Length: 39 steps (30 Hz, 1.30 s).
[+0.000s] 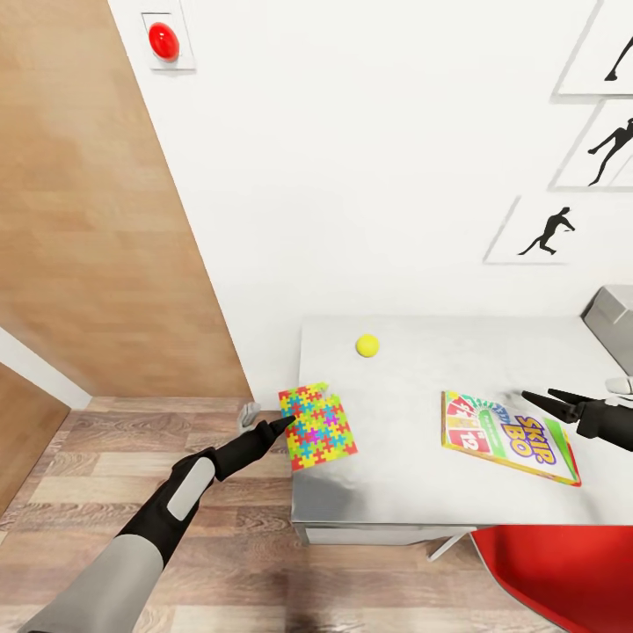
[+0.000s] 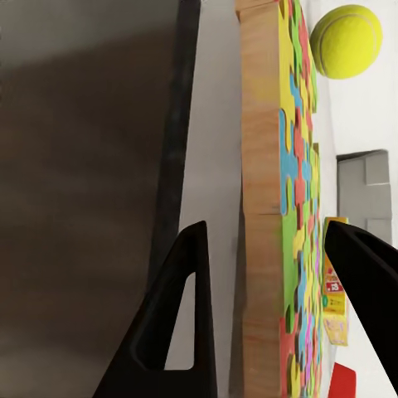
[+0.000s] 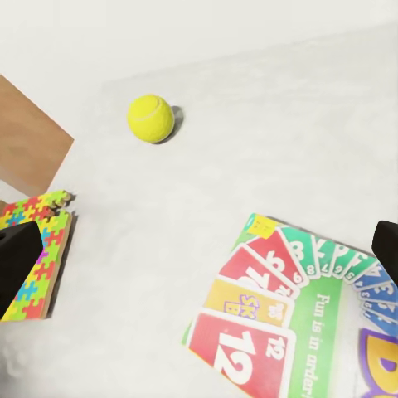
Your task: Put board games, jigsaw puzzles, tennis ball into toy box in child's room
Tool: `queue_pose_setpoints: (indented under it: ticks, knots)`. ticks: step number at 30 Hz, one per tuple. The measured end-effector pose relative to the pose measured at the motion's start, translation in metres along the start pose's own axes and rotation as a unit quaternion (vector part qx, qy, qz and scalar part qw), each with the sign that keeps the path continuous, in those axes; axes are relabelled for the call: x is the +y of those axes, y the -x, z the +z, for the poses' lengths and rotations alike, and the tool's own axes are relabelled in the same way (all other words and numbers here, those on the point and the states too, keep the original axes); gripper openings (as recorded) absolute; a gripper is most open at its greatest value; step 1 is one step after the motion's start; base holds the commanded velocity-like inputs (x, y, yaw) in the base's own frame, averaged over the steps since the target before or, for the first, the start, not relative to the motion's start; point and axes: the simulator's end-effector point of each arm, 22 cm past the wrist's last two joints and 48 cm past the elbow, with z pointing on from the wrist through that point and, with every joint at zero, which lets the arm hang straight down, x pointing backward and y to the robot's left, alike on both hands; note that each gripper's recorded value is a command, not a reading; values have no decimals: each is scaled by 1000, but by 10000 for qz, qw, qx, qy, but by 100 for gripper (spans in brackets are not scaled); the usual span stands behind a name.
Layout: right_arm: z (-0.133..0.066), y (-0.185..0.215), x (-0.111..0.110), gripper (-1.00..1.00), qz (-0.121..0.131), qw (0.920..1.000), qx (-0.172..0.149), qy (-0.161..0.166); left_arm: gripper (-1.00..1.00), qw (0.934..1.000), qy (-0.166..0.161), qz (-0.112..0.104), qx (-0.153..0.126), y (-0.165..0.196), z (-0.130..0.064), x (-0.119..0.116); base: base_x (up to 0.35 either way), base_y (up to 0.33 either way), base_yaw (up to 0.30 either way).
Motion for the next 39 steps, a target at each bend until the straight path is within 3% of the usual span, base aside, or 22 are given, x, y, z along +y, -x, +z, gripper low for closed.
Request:
queue_pose_setpoints:
  ticks: [12,39]
  knots:
    - [0,0,0,100,3,10000,4,5,-100,9998,-170,30,-28,2,3,-14,0,0,0]
    - [0,-1,1,100,10,10000,17,19,-100,9972,-655,327,-165,12,1,-60,0,0,0]
